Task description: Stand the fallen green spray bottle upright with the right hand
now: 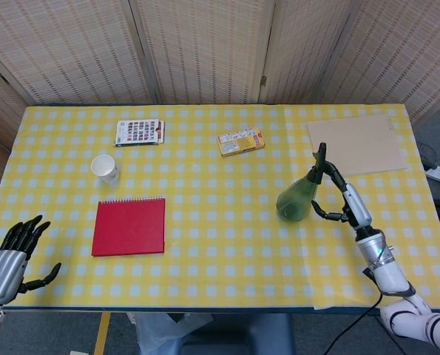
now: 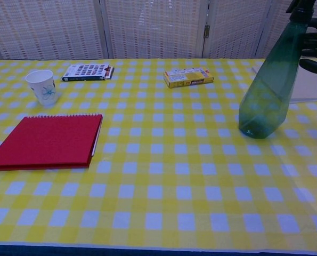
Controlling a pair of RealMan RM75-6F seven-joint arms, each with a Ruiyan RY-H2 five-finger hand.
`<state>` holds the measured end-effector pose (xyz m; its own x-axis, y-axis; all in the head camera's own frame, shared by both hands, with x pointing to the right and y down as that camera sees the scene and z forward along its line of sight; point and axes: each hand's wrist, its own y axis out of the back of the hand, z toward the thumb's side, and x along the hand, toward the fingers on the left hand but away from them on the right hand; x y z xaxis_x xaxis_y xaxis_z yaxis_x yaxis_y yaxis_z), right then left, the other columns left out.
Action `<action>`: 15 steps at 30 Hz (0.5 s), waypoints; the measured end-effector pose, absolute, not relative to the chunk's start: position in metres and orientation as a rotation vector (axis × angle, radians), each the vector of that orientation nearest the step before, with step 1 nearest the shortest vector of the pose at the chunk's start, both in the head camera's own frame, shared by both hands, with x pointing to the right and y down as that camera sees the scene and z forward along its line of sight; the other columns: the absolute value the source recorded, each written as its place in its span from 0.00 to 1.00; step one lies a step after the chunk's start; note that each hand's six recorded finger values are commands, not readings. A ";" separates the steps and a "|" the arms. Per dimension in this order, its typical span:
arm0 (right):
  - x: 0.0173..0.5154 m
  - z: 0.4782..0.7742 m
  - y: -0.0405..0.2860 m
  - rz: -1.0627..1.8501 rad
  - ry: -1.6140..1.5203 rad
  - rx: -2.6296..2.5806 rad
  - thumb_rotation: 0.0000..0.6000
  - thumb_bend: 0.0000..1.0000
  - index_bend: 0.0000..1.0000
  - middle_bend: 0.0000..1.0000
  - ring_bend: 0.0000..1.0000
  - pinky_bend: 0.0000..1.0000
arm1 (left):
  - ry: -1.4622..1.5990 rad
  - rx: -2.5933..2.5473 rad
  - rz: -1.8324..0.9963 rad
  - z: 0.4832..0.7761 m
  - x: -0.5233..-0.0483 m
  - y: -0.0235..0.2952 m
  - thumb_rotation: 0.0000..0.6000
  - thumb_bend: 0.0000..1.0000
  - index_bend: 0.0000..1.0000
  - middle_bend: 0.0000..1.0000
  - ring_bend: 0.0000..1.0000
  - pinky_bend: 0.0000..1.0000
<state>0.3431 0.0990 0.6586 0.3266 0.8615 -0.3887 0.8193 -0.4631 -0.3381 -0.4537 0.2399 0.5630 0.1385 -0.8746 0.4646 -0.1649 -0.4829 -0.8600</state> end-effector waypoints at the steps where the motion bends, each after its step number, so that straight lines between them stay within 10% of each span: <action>1: 0.348 0.655 0.100 0.821 -1.578 -2.492 1.00 0.42 0.00 0.10 0.03 0.00 | 1.004 -1.767 -1.387 0.563 -0.454 0.240 0.44 0.38 0.09 0.00 0.00 0.00; 15: 0.420 0.597 0.169 0.976 -1.437 -2.188 1.00 0.40 0.00 0.02 0.08 0.00 | 1.023 -1.707 -1.340 0.556 -0.452 0.239 0.45 0.38 0.05 0.00 0.00 0.00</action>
<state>0.4204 0.1685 0.5968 0.2500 0.9005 -0.3558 0.6625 -0.4271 -0.6154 -0.4516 0.2390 0.5563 0.1424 -0.9044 0.4022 -0.1490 -0.4213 -0.8946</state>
